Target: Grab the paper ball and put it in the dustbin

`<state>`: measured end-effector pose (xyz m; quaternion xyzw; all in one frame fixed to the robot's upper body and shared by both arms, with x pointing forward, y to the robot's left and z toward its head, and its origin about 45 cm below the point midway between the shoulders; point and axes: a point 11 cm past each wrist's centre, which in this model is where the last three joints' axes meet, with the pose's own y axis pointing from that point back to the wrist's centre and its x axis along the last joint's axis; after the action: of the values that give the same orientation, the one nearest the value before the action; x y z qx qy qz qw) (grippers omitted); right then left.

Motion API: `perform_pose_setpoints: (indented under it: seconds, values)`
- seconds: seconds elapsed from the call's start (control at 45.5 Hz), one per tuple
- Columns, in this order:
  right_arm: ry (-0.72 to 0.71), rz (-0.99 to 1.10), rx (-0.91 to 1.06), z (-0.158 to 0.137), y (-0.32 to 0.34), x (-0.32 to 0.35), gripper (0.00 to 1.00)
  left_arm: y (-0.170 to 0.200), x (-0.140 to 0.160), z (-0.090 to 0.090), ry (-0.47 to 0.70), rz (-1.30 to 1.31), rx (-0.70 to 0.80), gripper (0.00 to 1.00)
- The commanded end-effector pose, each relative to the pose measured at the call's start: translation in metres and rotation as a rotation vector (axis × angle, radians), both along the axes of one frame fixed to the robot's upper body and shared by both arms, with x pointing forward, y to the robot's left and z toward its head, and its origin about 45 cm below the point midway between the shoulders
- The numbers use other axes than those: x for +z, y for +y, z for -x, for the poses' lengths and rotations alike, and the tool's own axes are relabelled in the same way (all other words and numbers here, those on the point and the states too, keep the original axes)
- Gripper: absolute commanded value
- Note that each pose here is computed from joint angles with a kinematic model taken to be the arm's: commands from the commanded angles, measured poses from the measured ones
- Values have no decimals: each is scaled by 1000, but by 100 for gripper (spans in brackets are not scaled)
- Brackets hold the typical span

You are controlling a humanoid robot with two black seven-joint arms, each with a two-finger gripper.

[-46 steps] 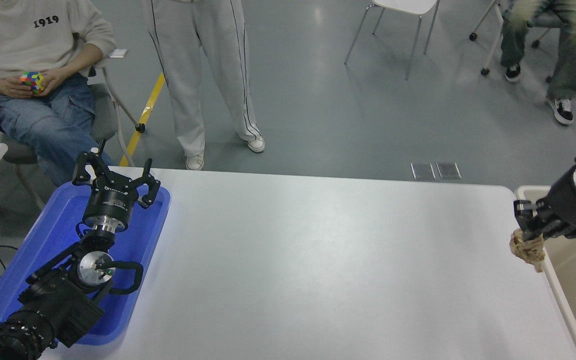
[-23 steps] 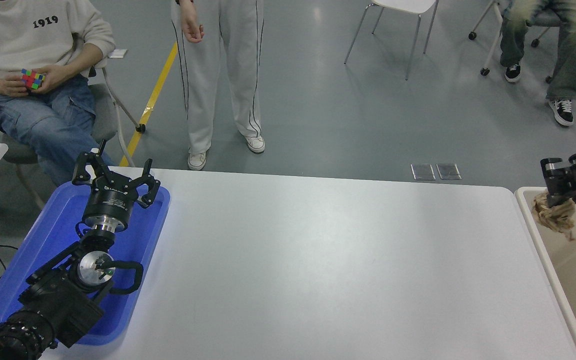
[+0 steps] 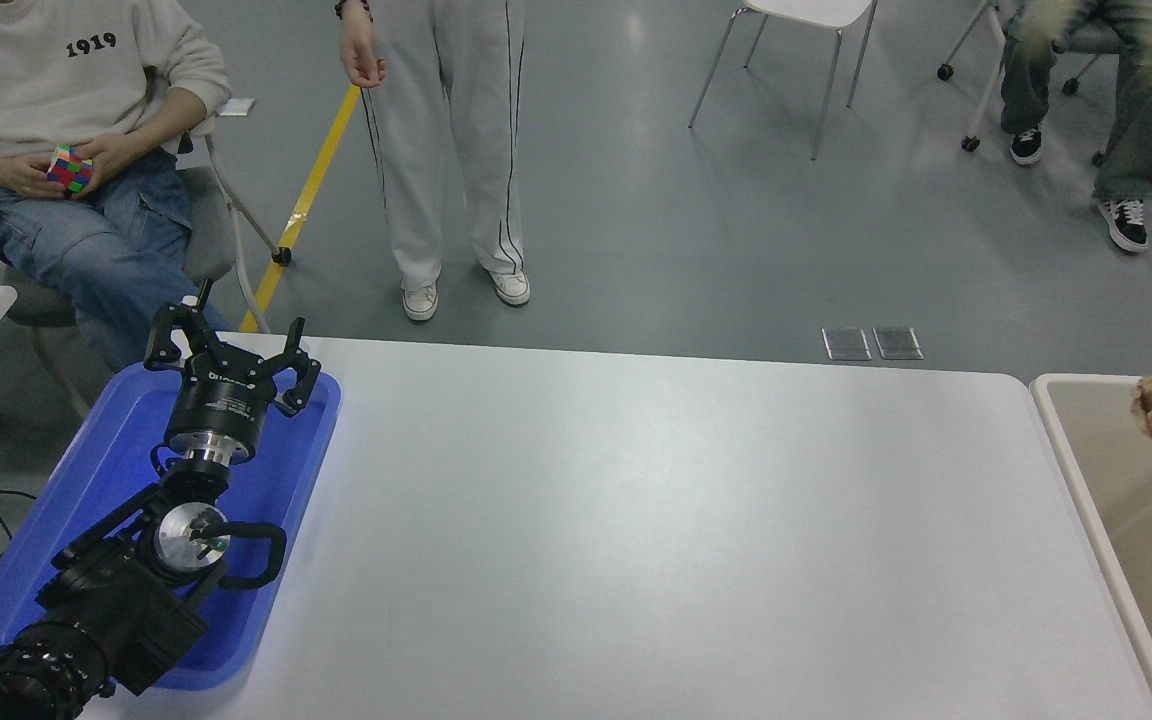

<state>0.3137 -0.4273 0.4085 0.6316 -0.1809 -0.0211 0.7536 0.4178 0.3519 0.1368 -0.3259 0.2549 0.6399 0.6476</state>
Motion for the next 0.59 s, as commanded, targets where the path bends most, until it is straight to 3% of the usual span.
perform_pose_setpoints:
  seconds: [0.0,0.22,0.571]
  values:
    - [14,15,-161,33,-56,-5,0,0,0,0,0,0,0,100]
    - [-41,5,-349,55,-126,-30,0,0,0,0,0,0,-1,100]
    - [-259,223,-437,53,-179,-108,0,0,0,0,-1,0,2,100]
